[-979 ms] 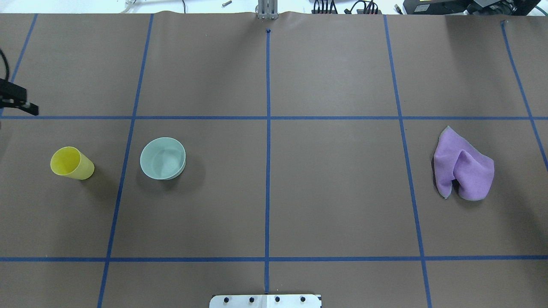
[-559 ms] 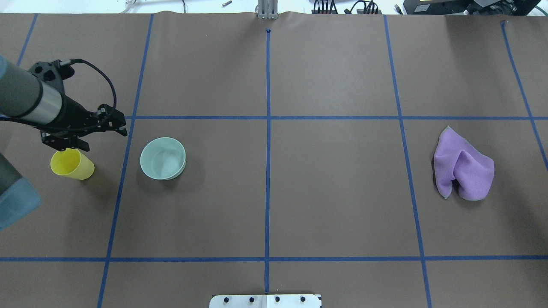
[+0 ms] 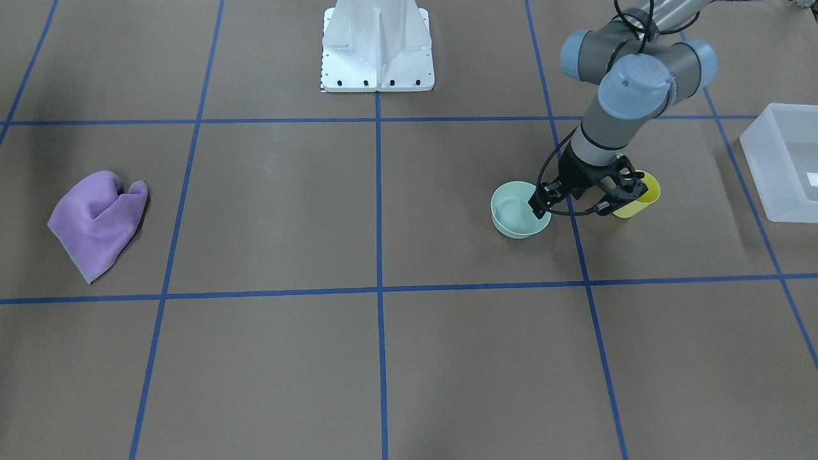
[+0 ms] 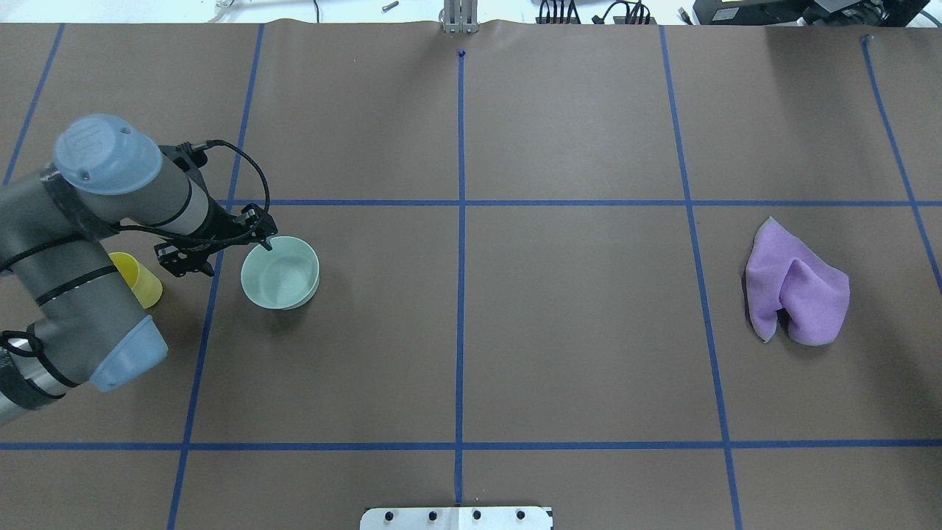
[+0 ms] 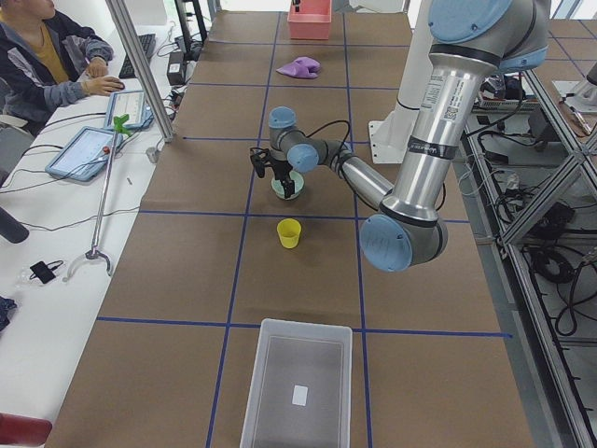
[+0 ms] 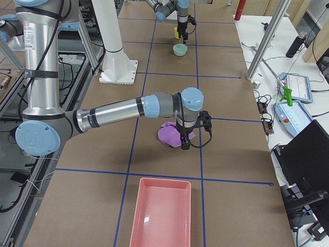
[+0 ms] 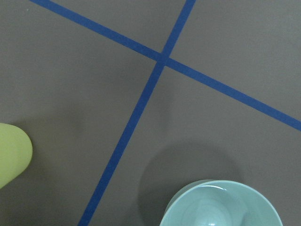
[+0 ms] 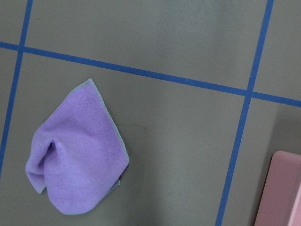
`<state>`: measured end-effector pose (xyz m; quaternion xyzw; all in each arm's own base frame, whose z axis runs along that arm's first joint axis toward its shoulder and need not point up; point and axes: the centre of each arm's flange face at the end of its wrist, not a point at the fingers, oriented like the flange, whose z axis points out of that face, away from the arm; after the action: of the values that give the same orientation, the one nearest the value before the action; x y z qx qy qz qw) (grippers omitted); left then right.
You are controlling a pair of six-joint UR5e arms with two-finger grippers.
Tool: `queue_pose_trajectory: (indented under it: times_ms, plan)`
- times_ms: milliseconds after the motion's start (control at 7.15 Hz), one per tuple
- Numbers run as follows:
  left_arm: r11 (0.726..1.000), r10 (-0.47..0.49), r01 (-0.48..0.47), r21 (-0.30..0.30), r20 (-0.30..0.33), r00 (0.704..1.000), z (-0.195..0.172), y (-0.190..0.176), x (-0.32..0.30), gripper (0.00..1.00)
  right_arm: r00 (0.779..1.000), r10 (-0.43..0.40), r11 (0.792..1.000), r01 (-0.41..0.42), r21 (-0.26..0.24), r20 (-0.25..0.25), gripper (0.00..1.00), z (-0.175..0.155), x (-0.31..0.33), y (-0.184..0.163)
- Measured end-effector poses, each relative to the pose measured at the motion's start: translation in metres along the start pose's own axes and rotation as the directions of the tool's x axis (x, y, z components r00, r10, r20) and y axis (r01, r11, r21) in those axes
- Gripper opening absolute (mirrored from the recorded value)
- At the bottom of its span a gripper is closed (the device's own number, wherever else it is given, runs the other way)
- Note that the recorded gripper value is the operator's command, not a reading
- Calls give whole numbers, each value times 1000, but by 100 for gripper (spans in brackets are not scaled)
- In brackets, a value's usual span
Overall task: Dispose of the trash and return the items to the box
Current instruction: 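Reach the left gripper over the pale green bowl and lower it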
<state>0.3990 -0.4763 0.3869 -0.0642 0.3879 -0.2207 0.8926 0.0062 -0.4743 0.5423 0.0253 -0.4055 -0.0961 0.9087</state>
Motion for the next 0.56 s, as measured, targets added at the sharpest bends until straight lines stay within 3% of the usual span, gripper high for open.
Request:
queue_pose_trajectory:
  times_ms: [140, 280, 420, 559]
  plan:
    - [1000, 1, -1, -5, 11, 1000, 16, 1, 1, 76, 1000, -1, 1000, 1, -2, 1, 100, 1, 0, 0]
    - [1000, 5, -5, -9, 13, 1000, 22, 4, 3, 7, 1000, -4, 1000, 4, -5, 2, 100, 2, -2, -1]
    - [1000, 8, -8, -13, 6, 1000, 20, 7, 6, 0, 1000, -7, 1000, 7, -7, 4, 100, 4, -4, -2]
    - [1000, 8, -8, -16, -4, 1000, 16, 10, 9, 0, 1000, -9, 1000, 9, -9, 5, 100, 5, -5, -3]
